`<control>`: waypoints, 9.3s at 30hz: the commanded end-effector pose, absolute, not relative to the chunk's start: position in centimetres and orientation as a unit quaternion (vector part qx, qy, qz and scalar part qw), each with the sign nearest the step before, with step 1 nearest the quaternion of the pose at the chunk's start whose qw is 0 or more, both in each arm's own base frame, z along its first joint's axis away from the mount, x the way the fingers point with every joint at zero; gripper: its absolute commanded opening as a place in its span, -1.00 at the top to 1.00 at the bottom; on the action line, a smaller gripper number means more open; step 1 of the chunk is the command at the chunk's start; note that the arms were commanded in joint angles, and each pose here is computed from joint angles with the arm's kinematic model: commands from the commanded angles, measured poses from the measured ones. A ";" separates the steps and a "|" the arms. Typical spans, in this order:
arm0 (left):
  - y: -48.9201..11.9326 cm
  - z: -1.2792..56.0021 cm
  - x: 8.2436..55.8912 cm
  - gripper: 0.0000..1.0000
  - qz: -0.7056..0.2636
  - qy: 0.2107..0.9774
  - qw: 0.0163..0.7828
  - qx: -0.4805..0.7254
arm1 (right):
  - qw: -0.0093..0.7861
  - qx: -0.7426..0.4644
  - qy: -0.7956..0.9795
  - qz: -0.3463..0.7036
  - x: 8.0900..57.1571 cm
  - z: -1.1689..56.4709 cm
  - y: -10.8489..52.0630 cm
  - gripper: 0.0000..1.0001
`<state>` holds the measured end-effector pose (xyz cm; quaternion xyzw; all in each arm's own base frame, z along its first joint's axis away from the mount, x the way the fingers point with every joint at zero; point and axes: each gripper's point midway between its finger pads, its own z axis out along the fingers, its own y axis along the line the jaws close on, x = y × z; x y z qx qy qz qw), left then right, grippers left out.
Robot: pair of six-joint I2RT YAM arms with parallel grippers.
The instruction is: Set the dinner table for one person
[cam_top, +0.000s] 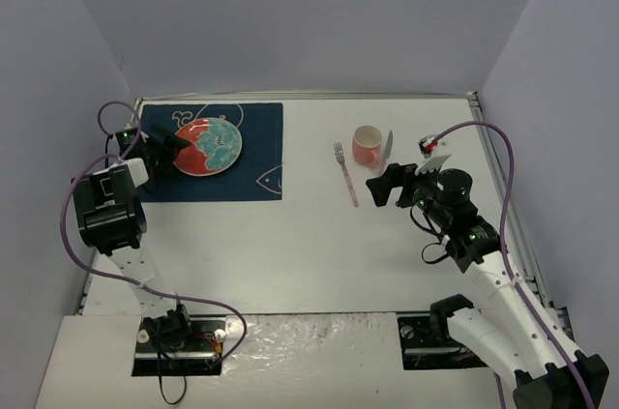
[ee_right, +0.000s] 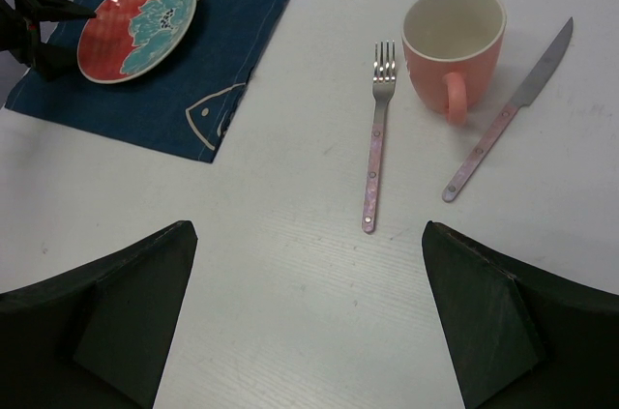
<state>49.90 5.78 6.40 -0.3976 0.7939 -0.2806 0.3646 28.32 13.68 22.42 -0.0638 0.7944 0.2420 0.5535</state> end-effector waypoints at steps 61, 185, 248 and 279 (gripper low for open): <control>-0.5 23.8 32.0 -0.94 -0.049 0.880 0.460 -0.110 | 0.524 -0.100 0.840 0.095 47.5 11.5 12.8 0.08; -0.3 22.5 32.1 -0.94 -0.044 0.889 0.442 -0.113 | 0.726 -0.254 0.611 0.189 59.7 21.2 41.5 1.00; 0.0 23.1 31.5 -0.94 -0.034 0.884 0.451 -0.115 | 0.562 0.012 0.823 0.075 45.6 17.5 16.0 -0.88; -0.4 23.1 31.6 -0.94 -0.045 0.884 0.451 -0.113 | 0.415 0.146 0.896 -0.056 46.6 2.8 6.7 -0.11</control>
